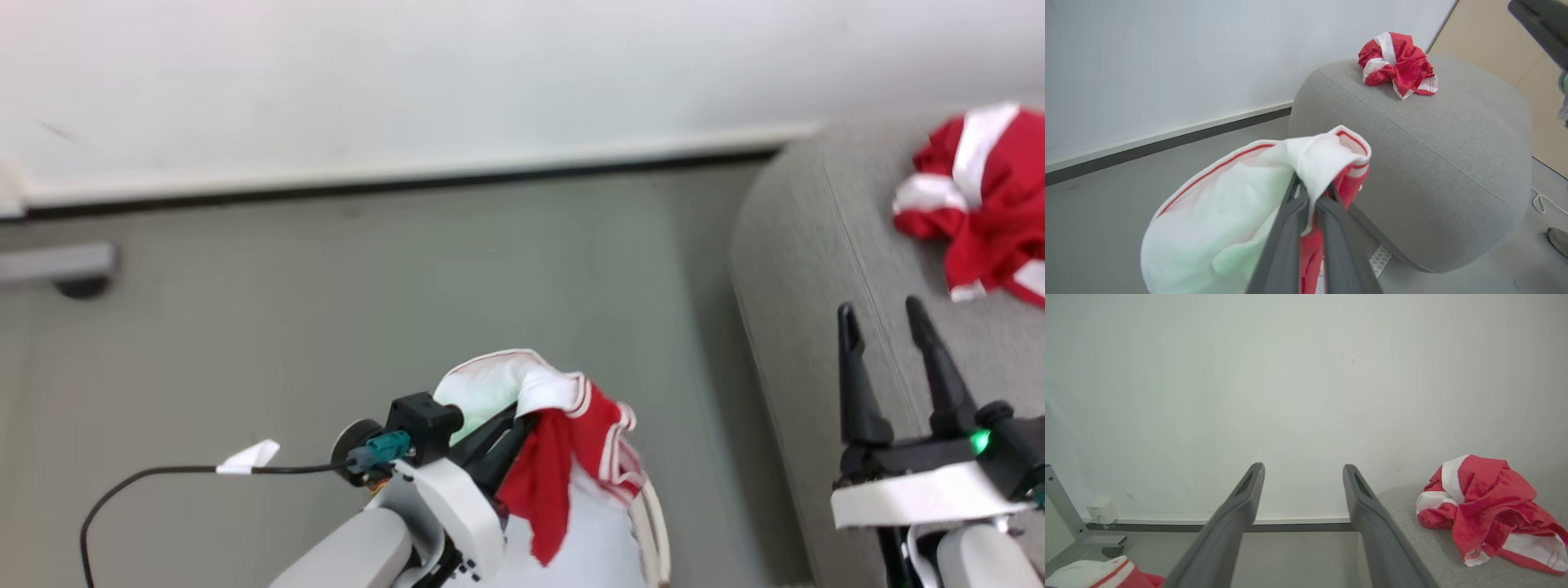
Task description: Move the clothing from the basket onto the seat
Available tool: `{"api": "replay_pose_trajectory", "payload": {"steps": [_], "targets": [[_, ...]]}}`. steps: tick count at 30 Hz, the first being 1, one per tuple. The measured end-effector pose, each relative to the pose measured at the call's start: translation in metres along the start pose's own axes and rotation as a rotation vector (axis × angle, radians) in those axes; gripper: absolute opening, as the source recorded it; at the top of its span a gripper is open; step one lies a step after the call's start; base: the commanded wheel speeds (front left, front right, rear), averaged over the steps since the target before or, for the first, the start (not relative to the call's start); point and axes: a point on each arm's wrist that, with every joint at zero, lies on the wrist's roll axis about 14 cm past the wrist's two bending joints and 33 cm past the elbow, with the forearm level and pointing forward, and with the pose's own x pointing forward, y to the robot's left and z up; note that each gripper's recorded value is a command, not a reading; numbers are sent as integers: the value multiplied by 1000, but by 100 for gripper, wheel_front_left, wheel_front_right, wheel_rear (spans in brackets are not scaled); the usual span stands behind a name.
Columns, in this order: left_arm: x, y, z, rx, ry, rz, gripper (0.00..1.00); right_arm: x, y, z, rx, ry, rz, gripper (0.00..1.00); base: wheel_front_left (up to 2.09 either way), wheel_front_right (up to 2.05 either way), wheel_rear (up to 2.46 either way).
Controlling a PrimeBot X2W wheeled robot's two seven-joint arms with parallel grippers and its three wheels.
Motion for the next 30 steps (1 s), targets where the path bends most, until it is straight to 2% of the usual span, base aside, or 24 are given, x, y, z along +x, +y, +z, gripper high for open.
{"api": "replay_pose_trajectory", "payload": {"steps": [17,24,30], "targets": [[-64,-7,169,246,-419,128,0,-27,98,0,144,30,256,100,0,0,0],[-79,-3,202,296,-494,162,0,-34,130,-9,153,66,348,100,0,0,0],[-83,0,207,302,-501,177,0,-35,147,-13,150,83,403,100,0,0,0]]}}
